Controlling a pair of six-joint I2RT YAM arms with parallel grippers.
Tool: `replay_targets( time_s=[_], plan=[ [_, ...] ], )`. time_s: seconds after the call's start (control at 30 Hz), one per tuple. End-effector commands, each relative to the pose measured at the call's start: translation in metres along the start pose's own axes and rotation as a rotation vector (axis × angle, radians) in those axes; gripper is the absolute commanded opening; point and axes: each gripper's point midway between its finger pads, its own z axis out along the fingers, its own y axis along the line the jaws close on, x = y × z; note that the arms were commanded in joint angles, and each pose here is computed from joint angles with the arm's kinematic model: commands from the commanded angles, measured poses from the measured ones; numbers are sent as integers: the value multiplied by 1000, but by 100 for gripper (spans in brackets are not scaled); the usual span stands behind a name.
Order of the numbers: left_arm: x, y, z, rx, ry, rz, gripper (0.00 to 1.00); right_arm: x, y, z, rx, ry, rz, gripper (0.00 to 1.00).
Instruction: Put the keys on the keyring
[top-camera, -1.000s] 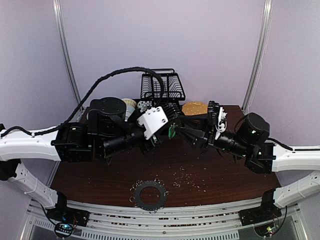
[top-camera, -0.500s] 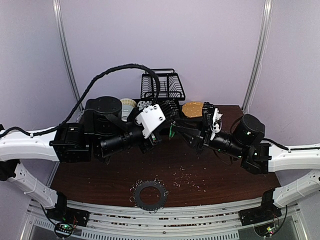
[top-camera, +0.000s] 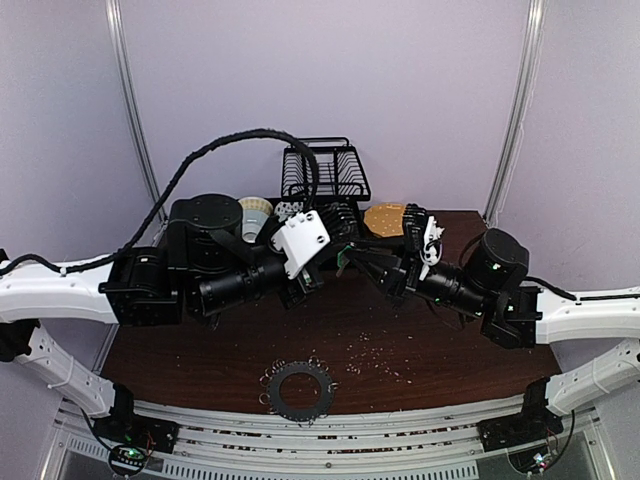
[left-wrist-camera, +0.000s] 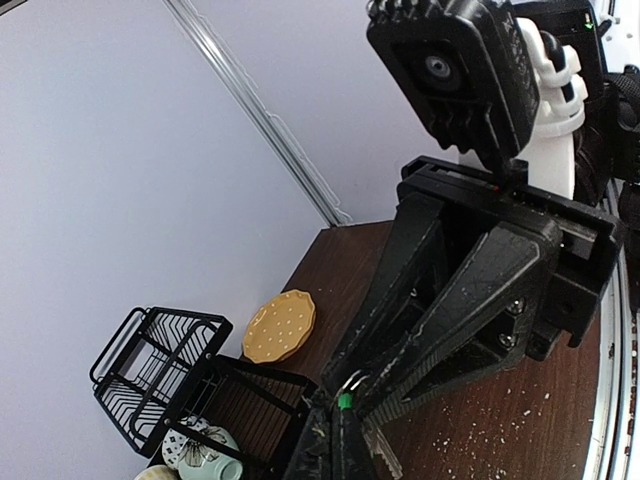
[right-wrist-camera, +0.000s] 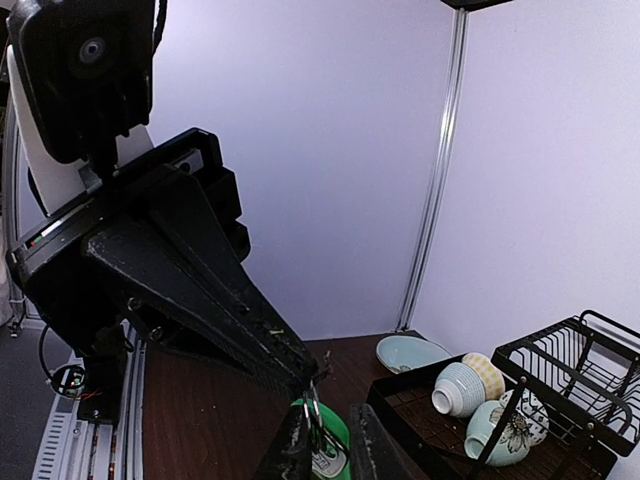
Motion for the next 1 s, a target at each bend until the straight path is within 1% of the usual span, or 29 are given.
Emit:
replay_targets(
  time_s=[0.0, 0.1, 0.13, 0.2, 0.23, 0.47, 0.53, 0.6, 0.63, 0.7, 0.73, 0.77, 0.83, 0.9, 0.97],
  plan=[
    [-10, 2, -5, 3, -52, -36, 0, -22, -4, -2, 22, -58, 0, 14],
    [-10, 3, -6, -6, -56, -41, 0, -23, -2, -3, 11, -59, -3, 10],
    [-9, 3, -6, -8, -56, -41, 0, -24, -1, -2, 2, -62, -8, 8],
    [-8, 3, -6, -11, -55, -41, 0, -24, 3, -3, -20, -61, -19, 1],
    [-7, 3, -6, -11, -55, -41, 0, -24, 4, -3, -25, -58, -24, 0],
    [0, 0, -5, 11, -53, -45, 0, -26, 8, -5, -52, -53, -54, 0],
    [-1, -2, -6, 47, -63, -46, 0, -22, 11, -5, -67, -27, -83, 0],
    [0, -1, -10, 90, -60, -48, 17, -17, 13, -6, -84, 16, -128, 0],
    [-1, 0, -13, 121, -65, -50, 22, -13, 14, -8, -92, 39, -159, 0],
    [-2, -1, -19, 185, -77, -51, 31, -6, 17, -11, -115, 87, -226, 0],
    [0, -4, -22, 225, -80, -42, 33, -1, 20, -13, -138, 113, -256, 0],
    [1, -8, -24, 255, -82, -33, 34, 5, 23, -15, -165, 147, -275, 0],
    [7, -14, -22, 285, -52, -6, 34, 4, 30, -15, -218, 167, -294, 0],
    [13, -18, -17, 302, -19, 13, 31, 4, 36, -15, -258, 170, -295, 0],
    [10, -25, -13, 332, -32, 10, 30, 5, 40, -15, -284, 171, -299, 0]
  ],
)
